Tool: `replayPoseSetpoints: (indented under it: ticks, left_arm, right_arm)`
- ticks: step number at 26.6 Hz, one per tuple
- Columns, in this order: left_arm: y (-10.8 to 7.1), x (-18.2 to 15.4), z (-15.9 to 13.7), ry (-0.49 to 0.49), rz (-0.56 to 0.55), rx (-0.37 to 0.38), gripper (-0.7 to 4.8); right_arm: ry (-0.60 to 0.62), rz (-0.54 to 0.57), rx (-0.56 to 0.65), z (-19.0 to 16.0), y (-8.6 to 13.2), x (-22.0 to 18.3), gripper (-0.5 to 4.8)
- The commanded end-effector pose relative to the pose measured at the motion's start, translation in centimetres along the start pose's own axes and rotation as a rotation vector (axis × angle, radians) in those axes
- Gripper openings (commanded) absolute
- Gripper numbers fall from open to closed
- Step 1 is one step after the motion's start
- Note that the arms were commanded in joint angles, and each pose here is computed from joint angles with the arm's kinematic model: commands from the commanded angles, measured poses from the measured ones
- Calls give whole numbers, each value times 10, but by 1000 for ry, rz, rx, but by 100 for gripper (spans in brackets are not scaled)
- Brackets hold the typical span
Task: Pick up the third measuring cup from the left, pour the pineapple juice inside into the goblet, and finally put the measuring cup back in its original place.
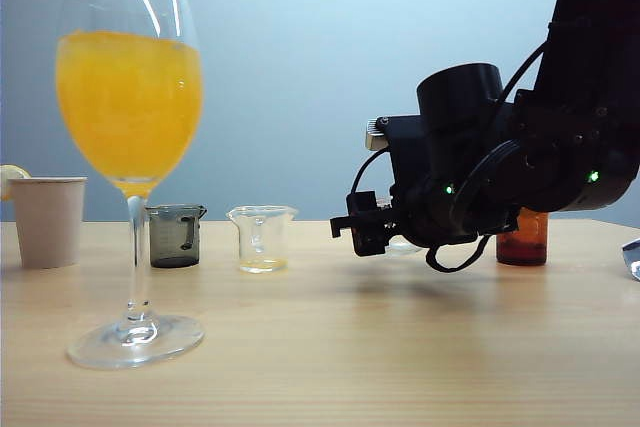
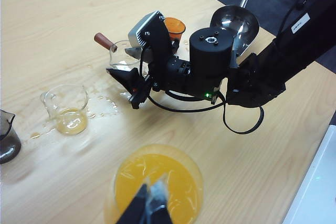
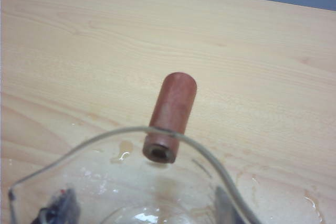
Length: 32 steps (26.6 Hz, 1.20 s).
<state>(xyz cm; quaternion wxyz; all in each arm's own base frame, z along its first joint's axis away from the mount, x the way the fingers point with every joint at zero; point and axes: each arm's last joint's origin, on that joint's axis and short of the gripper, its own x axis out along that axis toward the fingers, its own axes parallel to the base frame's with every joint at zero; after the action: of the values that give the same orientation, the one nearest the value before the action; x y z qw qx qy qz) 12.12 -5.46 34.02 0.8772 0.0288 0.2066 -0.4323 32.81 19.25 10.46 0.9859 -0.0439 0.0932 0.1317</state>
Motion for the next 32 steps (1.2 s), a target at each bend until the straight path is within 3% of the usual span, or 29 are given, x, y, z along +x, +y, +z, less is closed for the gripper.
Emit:
replayPoseSetpoints:
  ticks: [1,4,6,9,12,13,24,32]
  left_arm:
    - [-1,-1,2,-15,-1,9,-5]
    - [0,-1,2,-14,-2,9,-5]
    - [0,-1,2,-14,-2,9,-5]
    - [0,-1,2,-14,-2,9,-5]
    - [0,-1,2,-15,-2,9,-5]
    - [0,-1,2,-15,-1,9,-5]
    - [0,-1,2,-15,-1,9,-5]
    - [-1,-2,2,-15,-1,10,-5]
  right_arm:
    - [-21,3,11,2,1,1,0]
    - [-6,3,10,-4,1,2,20]
    - [-8,3,11,-3,1,2,152]
    - [-16,3,13,-2,1,2,253]
    - [-18,16,24,-2,2,2,414]
    - [-18,24,32,-2,2,2,439]
    - [-10,33,33,12,-1,-12,445]
    - [78,66,43,8,-1,-14,445]
